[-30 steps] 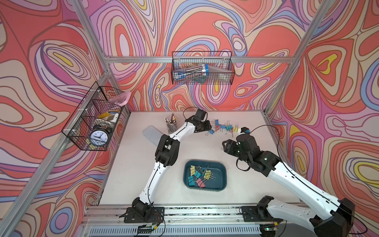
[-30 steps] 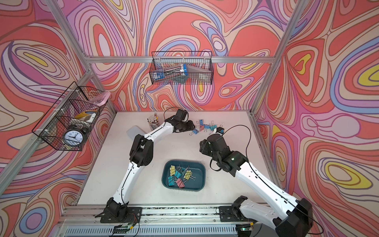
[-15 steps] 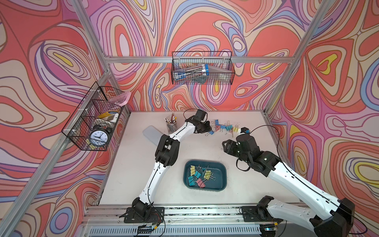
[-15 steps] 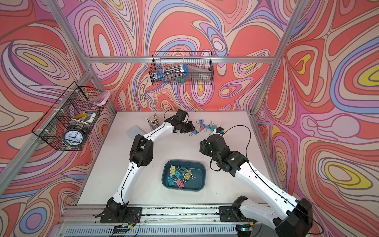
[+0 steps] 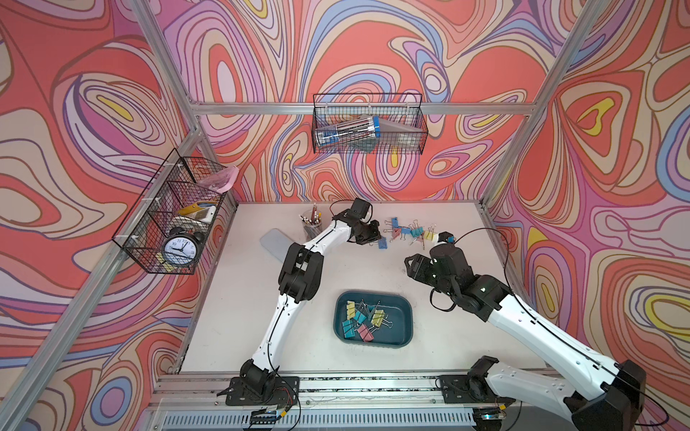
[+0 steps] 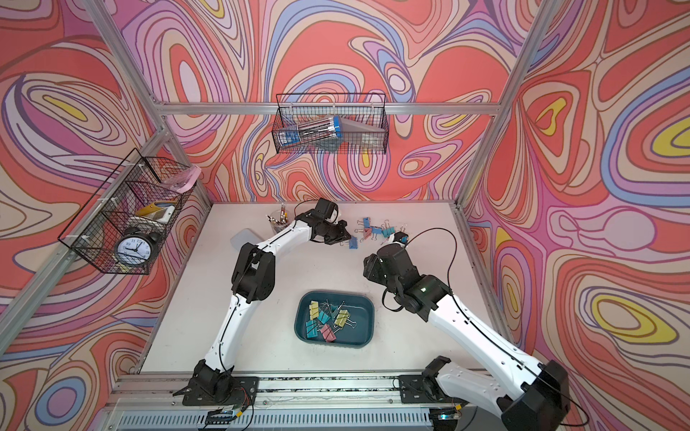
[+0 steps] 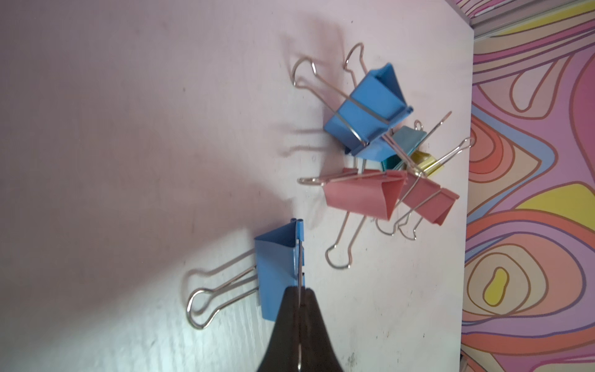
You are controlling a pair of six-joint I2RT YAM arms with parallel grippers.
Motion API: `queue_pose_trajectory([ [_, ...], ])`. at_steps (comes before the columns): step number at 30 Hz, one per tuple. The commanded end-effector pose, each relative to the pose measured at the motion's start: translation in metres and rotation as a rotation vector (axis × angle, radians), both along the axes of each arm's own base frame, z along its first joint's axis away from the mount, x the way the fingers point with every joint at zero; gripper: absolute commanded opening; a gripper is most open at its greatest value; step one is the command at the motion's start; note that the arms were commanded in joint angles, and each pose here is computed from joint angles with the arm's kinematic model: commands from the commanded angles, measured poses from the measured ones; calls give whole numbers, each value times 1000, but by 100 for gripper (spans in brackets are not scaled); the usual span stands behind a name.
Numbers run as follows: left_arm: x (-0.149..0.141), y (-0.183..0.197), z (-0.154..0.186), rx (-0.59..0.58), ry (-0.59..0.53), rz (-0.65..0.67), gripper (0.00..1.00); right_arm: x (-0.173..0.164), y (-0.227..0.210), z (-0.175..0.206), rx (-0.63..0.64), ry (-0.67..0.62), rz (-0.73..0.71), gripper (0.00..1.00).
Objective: Put the binder clips in the storage box
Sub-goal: Pick up the binder clip at the center of the board, then place the binder clip in the storage box.
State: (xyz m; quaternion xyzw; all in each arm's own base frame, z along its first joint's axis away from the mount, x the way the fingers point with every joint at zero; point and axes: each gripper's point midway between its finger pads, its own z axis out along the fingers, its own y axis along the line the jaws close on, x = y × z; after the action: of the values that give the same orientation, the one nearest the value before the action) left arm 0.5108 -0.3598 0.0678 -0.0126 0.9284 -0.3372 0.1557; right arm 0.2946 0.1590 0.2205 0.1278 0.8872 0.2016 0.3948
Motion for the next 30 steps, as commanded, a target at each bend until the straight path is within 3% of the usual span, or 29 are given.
queue_pose_trajectory([
  [1, -24, 10, 55, -1, -50, -50, 0, -1, -5, 3, 2, -12, -15, 62],
  [8, -107, 35, 122, 122, -125, -152, 0, 0, -9, -8, -27, 24, -35, 72],
  [15, -221, 68, 168, 299, -213, -233, 0, 9, -20, -20, -64, 46, -80, 98],
  [23, -324, 125, 153, 500, -153, -259, 0, 16, -21, -29, -49, 58, -89, 98],
  [26, -343, 128, 133, 490, -85, -271, 0, 20, -17, -34, -39, 71, -85, 98],
  [30, -346, 121, 107, 531, -38, -260, 0, 22, -10, -36, -25, 91, -66, 98],
])
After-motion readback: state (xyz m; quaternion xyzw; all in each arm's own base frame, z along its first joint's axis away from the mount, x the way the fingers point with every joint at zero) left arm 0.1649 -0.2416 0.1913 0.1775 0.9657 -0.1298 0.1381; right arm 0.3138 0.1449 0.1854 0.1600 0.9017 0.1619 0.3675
